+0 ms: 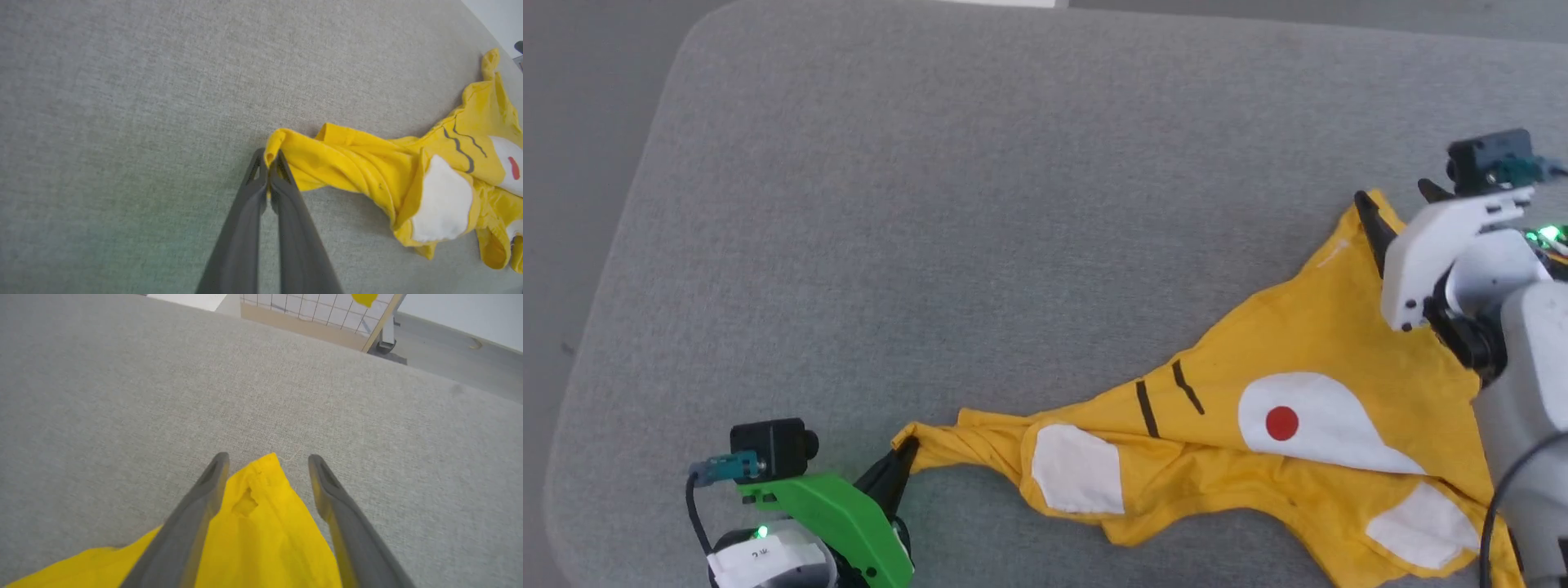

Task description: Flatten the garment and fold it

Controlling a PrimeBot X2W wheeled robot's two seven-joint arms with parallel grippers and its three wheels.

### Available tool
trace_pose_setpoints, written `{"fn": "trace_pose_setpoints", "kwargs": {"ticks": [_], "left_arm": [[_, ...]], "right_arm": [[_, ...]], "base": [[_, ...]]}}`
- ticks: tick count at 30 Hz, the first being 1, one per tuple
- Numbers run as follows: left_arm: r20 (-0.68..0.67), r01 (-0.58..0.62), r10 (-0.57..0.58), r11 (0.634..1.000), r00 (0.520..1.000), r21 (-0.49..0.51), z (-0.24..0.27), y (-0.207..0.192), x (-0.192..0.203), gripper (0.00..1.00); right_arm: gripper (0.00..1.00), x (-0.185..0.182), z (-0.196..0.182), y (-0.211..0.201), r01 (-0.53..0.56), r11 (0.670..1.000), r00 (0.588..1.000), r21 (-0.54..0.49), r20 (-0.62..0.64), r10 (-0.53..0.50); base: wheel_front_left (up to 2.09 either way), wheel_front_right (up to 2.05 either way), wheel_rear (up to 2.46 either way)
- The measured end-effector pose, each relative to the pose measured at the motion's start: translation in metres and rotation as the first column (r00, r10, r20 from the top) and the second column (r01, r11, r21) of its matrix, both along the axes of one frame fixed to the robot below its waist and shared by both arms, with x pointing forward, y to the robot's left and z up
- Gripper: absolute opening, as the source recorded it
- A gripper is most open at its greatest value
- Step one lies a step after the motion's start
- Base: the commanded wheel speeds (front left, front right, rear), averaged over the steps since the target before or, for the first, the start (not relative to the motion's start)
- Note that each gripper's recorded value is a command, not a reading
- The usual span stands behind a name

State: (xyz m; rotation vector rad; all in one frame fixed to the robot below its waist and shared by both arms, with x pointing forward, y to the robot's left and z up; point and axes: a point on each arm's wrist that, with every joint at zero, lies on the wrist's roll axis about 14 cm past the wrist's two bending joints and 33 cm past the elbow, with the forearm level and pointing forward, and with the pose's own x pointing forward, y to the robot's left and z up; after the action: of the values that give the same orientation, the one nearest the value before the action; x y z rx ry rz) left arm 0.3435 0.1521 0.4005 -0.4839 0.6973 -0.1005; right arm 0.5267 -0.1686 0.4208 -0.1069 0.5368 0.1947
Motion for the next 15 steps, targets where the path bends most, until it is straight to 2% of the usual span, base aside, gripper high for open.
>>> {"fn": "trace_pose_setpoints", "kwargs": {"ticks": [3,7,8,9,11,15], "left_arm": [[-0.015,-0.013,0.013,1.000,1.000,-0.002,-0.007,0.003,-0.002,0.00],[-0.024,-0.028,0.028,1.000,0.999,0.000,-0.012,0.007,-0.002,0.00],[-0.025,-0.034,0.034,0.999,0.999,0.002,-0.013,0.009,-0.002,0.00],[-0.028,-0.038,0.038,0.999,0.999,0.003,-0.015,0.010,-0.003,0.00],[-0.033,-0.042,0.043,0.999,0.999,0.005,-0.017,0.012,-0.005,0.00],[-0.025,-0.050,0.050,0.999,0.998,0.005,-0.016,0.013,-0.005,0.00]], "right_arm": [[1.00,0.004,-0.021,0.003,-0.012,0.999,0.992,-0.043,-0.128,0.006],[1.00,0.002,-0.046,0.001,-0.024,0.994,0.957,-0.111,-0.291,-0.009],[0.75,0.002,-0.049,0.001,-0.027,0.992,0.948,-0.122,-0.318,-0.013],[0.44,0.003,-0.049,0.002,-0.030,0.991,0.940,-0.130,-0.340,-0.016],[0.00,0.005,-0.049,0.004,-0.036,0.990,0.935,-0.139,-0.355,-0.016],[0.00,0.007,-0.039,0.008,-0.025,0.993,0.954,-0.119,-0.300,-0.012]], "base": [[0.00,0.00,0.00],[0.00,0.00,0.00],[0.00,0.00,0.00],[0.00,0.00,0.00],[0.00,0.00,0.00],[0.00,0.00,0.00]]}}
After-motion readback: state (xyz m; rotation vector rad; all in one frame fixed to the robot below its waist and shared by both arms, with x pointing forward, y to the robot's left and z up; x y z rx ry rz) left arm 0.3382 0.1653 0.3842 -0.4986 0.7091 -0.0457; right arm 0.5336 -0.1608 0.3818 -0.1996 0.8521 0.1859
